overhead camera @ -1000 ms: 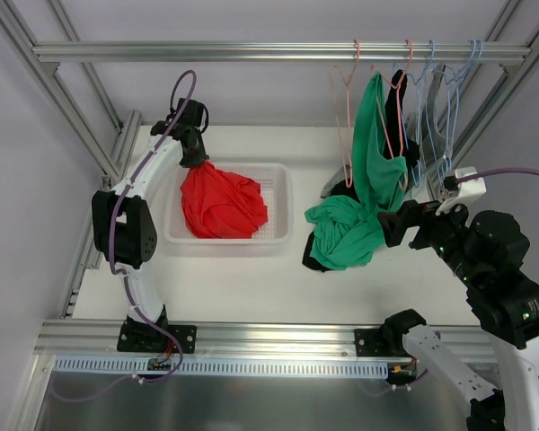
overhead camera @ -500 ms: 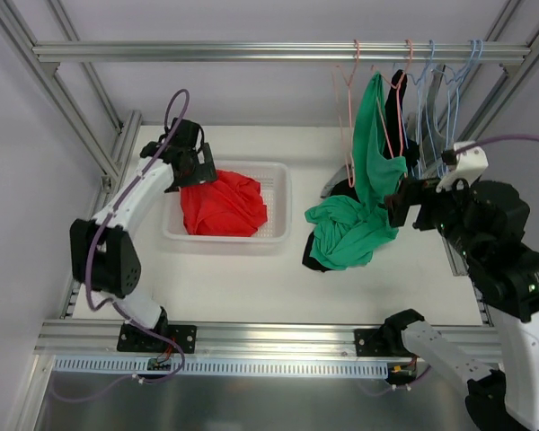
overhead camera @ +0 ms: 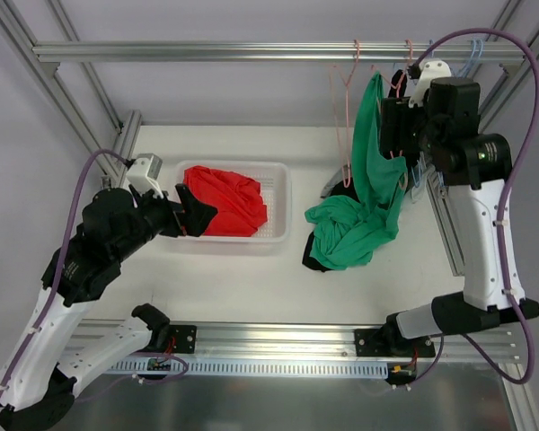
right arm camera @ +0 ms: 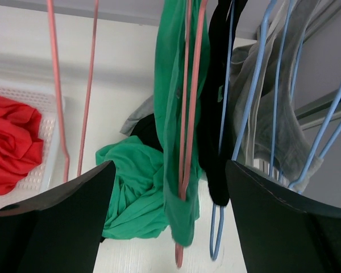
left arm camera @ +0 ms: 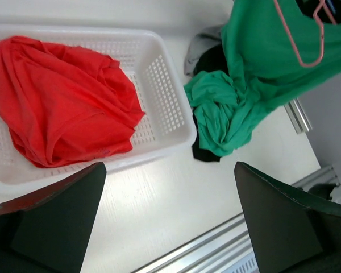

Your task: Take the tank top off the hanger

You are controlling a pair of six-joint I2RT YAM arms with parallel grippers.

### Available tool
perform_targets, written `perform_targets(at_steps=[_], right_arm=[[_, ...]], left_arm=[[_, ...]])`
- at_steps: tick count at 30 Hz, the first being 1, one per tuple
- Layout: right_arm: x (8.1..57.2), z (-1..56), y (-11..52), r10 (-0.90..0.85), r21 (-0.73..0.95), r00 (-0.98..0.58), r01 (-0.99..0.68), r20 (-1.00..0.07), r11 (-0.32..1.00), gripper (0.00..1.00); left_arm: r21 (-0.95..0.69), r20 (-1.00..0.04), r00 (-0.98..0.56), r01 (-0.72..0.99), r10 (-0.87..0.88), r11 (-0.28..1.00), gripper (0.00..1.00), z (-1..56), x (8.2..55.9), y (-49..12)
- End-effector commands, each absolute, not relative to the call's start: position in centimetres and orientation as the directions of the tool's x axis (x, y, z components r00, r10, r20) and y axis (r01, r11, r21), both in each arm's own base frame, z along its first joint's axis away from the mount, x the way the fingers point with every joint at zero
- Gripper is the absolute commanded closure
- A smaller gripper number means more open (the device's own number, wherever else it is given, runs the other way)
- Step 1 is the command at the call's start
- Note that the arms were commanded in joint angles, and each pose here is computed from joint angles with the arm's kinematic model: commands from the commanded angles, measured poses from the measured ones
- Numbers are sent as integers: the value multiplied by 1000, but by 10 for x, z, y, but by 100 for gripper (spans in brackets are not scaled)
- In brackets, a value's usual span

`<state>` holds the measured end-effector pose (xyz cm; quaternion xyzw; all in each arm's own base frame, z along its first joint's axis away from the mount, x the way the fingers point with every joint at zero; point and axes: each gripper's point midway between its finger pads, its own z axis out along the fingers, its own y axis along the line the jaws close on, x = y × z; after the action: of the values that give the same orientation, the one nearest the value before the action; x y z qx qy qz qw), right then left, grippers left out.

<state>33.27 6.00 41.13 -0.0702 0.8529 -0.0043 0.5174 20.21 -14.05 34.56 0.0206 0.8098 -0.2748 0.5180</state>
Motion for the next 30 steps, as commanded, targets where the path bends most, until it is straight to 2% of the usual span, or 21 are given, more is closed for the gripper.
perform_targets(at_steps=[1, 7, 8, 13, 14, 19, 20, 23, 26, 30], right_arm=[[344, 430, 50, -150, -117, -417, -105, -896, 988, 17], [373, 411, 51, -178, -138, -463, -118, -868, 983, 26], [376, 409, 53, -177, -132, -467, -129, -866, 983, 35], [391, 403, 53, -147, -110, -468, -107, -871, 988, 49], [392, 402, 57, -133, -85, -468, -122, -874, 989, 56], [397, 403, 57, -86, -48, -449, -94, -889, 994, 69], [397, 402, 59, -72, -35, -450, -91, -890, 995, 76], [400, 403, 59, -54, -21, -444, -81, -895, 997, 83], [400, 406, 60, -36, -4, -435, -73, -900, 997, 99], [395, 422, 63, 3, 35, -389, -77, -921, 996, 100]], left_arm=[[-403, -837, -528, 413, -146, 816, 1, 315, 180, -150], [-405, -828, -550, 449, -111, 796, 1, 291, 165, -150], [-403, -827, -550, 444, -111, 800, 1, 289, 165, -149], [-402, -825, -557, 456, -98, 794, 1, 286, 163, -151], [-403, -825, -557, 461, -96, 790, 1, 287, 163, -151], [-406, -826, -557, 482, -86, 776, 1, 287, 159, -154], [-406, -825, -559, 480, -85, 778, 1, 286, 159, -154], [-404, -825, -558, 478, -85, 779, 1, 285, 159, -153], [-406, -827, -555, 483, -87, 775, 1, 287, 158, -153], [-409, -830, -550, 486, -94, 772, 1, 292, 158, -154]])
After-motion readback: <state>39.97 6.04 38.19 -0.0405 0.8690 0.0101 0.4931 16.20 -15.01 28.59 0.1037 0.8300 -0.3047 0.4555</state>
